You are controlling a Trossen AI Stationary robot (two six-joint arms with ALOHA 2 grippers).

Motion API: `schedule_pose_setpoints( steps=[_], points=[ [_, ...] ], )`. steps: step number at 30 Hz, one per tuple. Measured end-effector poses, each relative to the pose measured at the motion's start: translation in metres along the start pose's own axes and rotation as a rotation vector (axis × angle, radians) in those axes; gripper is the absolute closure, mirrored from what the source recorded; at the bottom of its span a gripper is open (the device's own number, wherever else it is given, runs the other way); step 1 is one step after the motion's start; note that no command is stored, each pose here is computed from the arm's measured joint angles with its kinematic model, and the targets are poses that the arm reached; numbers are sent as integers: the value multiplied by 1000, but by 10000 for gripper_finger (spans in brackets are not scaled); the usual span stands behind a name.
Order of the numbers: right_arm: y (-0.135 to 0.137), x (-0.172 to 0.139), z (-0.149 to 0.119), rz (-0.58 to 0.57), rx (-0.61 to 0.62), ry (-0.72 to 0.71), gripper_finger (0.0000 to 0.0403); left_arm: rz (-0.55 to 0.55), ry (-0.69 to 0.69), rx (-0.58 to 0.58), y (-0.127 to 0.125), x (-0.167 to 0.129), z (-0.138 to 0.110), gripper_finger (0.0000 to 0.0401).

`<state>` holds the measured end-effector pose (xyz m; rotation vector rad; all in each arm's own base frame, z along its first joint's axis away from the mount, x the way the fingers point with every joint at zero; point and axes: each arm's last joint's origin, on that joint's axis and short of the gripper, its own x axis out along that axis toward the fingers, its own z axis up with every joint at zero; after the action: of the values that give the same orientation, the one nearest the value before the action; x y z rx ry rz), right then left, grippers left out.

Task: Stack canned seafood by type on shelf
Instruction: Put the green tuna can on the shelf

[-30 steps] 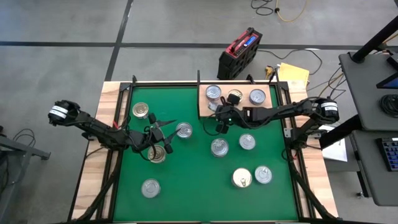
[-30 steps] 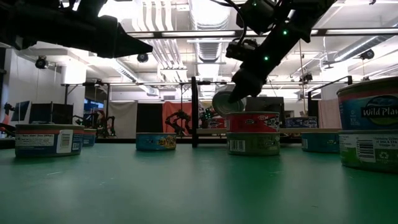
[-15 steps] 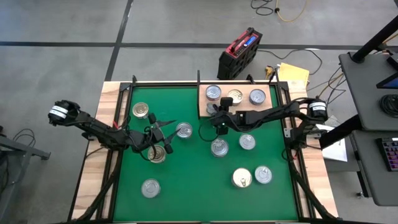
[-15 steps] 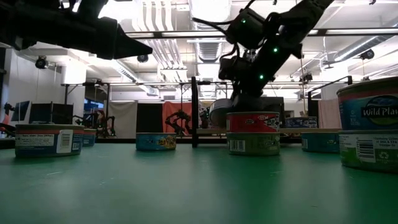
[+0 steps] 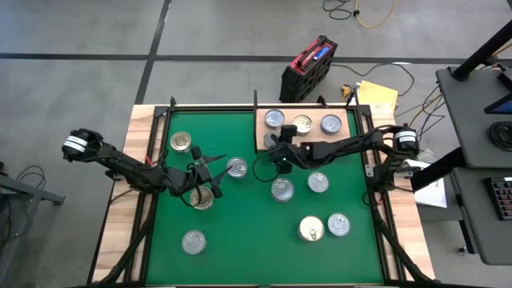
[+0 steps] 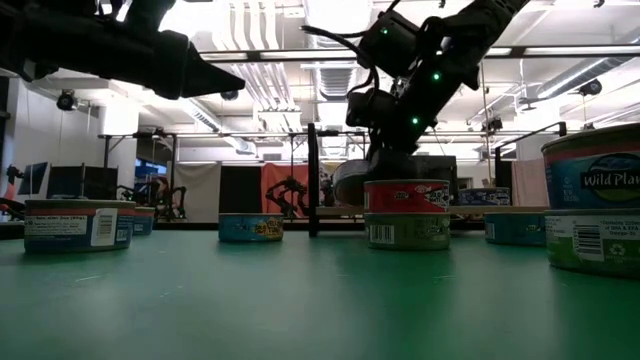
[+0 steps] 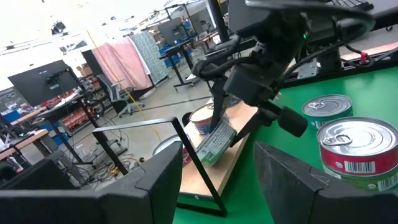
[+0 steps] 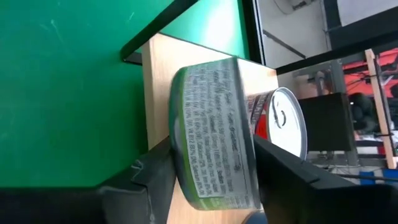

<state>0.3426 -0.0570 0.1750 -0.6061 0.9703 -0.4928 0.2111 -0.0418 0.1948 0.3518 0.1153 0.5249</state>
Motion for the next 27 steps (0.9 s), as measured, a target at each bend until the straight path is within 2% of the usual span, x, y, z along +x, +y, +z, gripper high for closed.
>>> schedule_pose_setpoints(
  steps=[10, 27],
  points=[
    [0, -2, -2, 14, 53, 39, 212, 0, 1, -6, 0, 0, 0, 219],
    [-1, -4, -4, 32, 130, 52, 140, 0, 1, -11, 0, 0, 0, 219]
  ],
)
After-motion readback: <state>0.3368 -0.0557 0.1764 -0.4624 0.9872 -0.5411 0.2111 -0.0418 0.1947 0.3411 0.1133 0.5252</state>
